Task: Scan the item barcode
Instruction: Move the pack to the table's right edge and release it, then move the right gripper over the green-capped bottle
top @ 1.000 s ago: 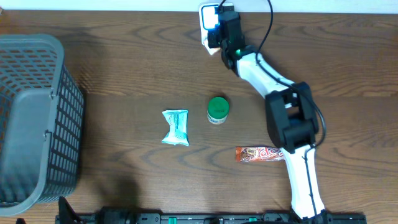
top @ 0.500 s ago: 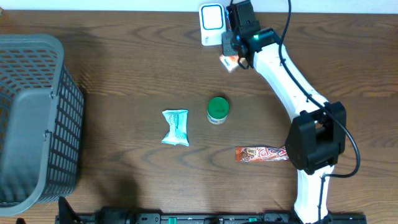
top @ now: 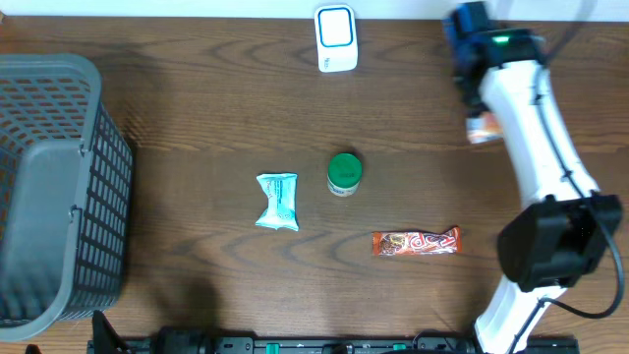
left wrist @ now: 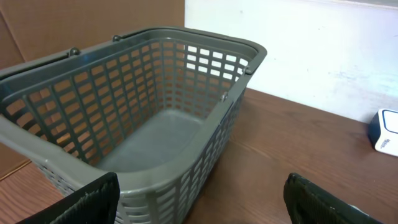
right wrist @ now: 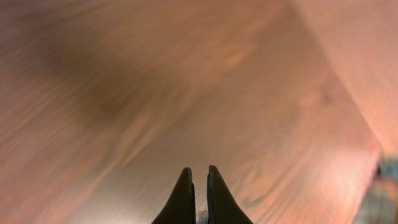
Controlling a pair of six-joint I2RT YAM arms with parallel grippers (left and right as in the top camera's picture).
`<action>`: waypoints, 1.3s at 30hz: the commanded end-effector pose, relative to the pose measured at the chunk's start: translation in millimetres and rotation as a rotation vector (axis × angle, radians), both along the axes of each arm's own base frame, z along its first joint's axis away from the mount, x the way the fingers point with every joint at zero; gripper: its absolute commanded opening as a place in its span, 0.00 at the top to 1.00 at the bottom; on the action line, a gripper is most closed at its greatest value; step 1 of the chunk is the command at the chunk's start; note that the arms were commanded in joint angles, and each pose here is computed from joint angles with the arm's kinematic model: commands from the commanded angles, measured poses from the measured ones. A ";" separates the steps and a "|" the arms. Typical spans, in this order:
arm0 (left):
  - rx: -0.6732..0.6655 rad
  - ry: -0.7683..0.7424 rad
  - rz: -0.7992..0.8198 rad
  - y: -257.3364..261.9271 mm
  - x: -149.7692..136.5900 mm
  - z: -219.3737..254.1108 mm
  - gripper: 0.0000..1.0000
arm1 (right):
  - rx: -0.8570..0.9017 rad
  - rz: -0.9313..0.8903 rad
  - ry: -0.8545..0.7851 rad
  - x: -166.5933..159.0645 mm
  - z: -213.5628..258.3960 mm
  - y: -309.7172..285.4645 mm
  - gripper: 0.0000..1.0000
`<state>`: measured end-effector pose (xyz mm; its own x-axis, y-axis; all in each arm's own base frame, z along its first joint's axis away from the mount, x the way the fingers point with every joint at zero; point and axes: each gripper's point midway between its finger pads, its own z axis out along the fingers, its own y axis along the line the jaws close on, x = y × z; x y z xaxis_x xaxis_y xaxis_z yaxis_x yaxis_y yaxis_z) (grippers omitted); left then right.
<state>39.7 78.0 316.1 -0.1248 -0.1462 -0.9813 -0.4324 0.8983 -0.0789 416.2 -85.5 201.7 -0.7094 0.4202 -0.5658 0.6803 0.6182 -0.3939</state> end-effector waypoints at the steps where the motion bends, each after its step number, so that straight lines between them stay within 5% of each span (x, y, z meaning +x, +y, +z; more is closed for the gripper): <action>1: -0.002 -0.002 0.003 0.0 -0.3 0.7 0.15 | -0.120 -0.291 -0.145 -19.1 9.7 -69.1 0.99; 12: -0.002 0.002 0.003 0.0 -0.5 -0.2 0.16 | -0.068 -0.638 -0.185 -83.8 -78.7 -199.4 0.96; 14: -0.002 0.002 0.003 0.0 -0.5 -0.2 0.16 | -0.073 -0.661 -0.182 -93.2 -83.9 -211.7 0.76; 15: -0.002 0.002 0.003 0.0 -0.5 -0.2 0.16 | -0.075 -0.669 -0.178 -97.2 -83.1 -217.3 0.59; 17: -0.002 0.002 0.003 0.0 -0.5 -0.2 0.16 | -0.076 -0.656 -0.170 -99.1 -74.0 -225.4 0.08; 18: -0.002 0.002 0.003 0.0 -0.5 -0.2 0.15 | -0.065 -0.640 -0.171 -96.8 -69.1 -226.8 0.01; 28: -0.002 0.002 0.003 0.0 -0.5 -0.1 0.15 | 0.688 -0.043 -0.255 -6.1 -42.0 -89.0 0.06; 30: -0.002 0.002 0.003 0.0 -0.5 -0.2 0.16 | 0.782 0.004 -0.211 -8.2 -41.0 -50.9 0.21; 33: -0.002 0.003 0.003 0.0 -0.5 -0.3 0.16 | 0.850 0.004 -0.085 -24.9 -43.3 7.9 0.22; 39: -0.002 0.003 0.003 0.0 -0.5 -0.4 0.16 | 0.926 0.144 0.204 -66.7 -47.8 124.5 0.01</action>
<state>39.2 78.1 314.4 -0.1319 -0.1458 -0.9805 -0.4332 0.8981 -0.0753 354.5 -10.0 143.8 -0.7894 0.6123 0.0449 0.6125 0.7805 0.1251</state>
